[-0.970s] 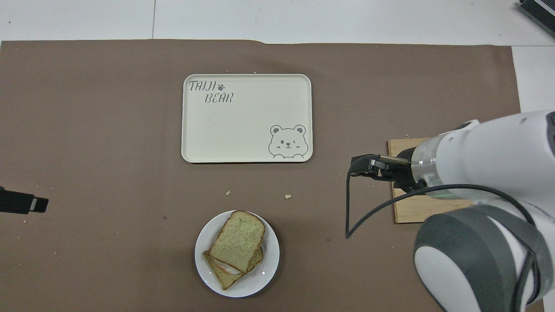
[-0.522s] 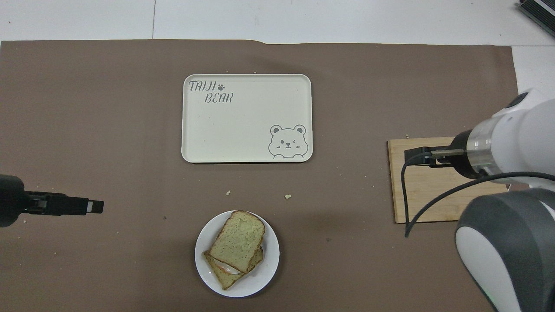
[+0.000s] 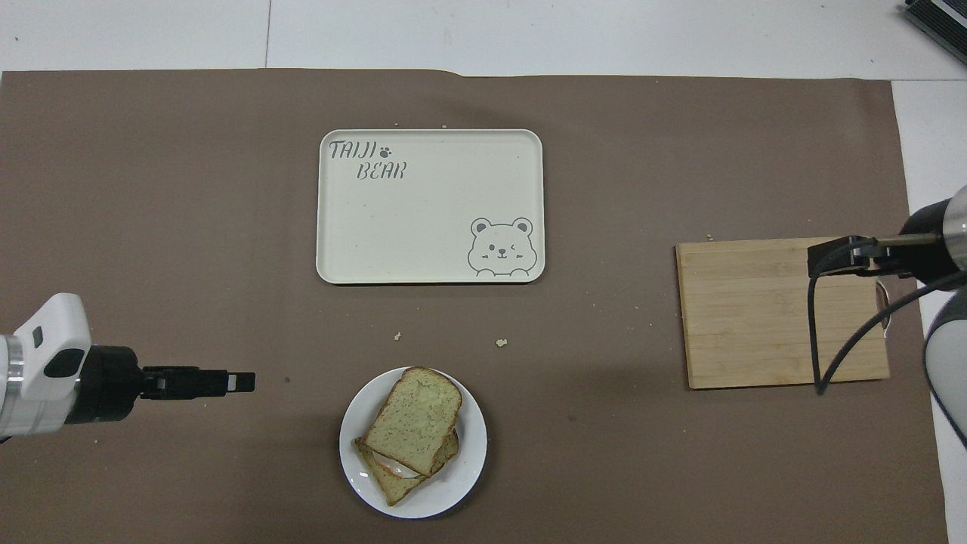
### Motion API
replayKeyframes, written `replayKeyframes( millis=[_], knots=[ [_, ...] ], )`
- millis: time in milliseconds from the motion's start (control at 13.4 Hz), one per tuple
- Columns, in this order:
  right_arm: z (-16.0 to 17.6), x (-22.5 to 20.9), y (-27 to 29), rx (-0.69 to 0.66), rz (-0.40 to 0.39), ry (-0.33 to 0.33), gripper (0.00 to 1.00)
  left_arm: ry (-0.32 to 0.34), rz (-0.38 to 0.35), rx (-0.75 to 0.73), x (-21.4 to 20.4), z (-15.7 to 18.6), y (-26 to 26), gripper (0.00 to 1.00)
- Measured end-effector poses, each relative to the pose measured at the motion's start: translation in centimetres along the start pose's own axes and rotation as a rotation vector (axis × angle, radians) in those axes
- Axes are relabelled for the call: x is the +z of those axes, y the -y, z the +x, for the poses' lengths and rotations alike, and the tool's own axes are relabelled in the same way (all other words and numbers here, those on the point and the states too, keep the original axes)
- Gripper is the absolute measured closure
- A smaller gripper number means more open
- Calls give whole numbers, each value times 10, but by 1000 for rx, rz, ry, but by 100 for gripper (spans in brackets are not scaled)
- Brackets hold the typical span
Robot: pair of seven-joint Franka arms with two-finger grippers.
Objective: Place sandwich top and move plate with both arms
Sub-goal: 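Return the right gripper to rest while the left gripper reaches the plate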
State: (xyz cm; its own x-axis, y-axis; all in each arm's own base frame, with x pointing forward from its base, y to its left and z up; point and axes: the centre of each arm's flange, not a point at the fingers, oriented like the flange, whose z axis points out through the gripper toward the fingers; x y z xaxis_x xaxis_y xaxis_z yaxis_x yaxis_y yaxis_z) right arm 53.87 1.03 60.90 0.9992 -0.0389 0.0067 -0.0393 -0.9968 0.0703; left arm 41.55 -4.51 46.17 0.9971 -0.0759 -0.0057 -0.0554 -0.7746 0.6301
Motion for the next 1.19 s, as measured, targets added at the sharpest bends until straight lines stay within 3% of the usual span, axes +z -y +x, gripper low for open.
replayKeyframes(
  millis=[373, 672, 821, 896, 1045, 1194],
  knots=[
    [3, -10, -22, 34, 24, 13, 0, -56, -130, 52, 67, -22, 52, 0],
    [9, -9, -23, 40, 37, 18, 0, -23, -155, 124, 128, -16, 64, 5],
    [9, -8, -23, 39, 39, 19, 0, 13, -153, 178, 159, -17, 64, 22],
    [9, -9, -23, 39, 39, 18, 0, 28, -159, 200, 172, -18, 66, 22],
    [9, -9, -22, 39, 39, 18, 0, 57, -157, 226, 189, -20, 65, 39],
    [9, -9, -22, 39, 39, 18, 0, 74, -154, 240, 197, -22, 60, 45]
  ],
)
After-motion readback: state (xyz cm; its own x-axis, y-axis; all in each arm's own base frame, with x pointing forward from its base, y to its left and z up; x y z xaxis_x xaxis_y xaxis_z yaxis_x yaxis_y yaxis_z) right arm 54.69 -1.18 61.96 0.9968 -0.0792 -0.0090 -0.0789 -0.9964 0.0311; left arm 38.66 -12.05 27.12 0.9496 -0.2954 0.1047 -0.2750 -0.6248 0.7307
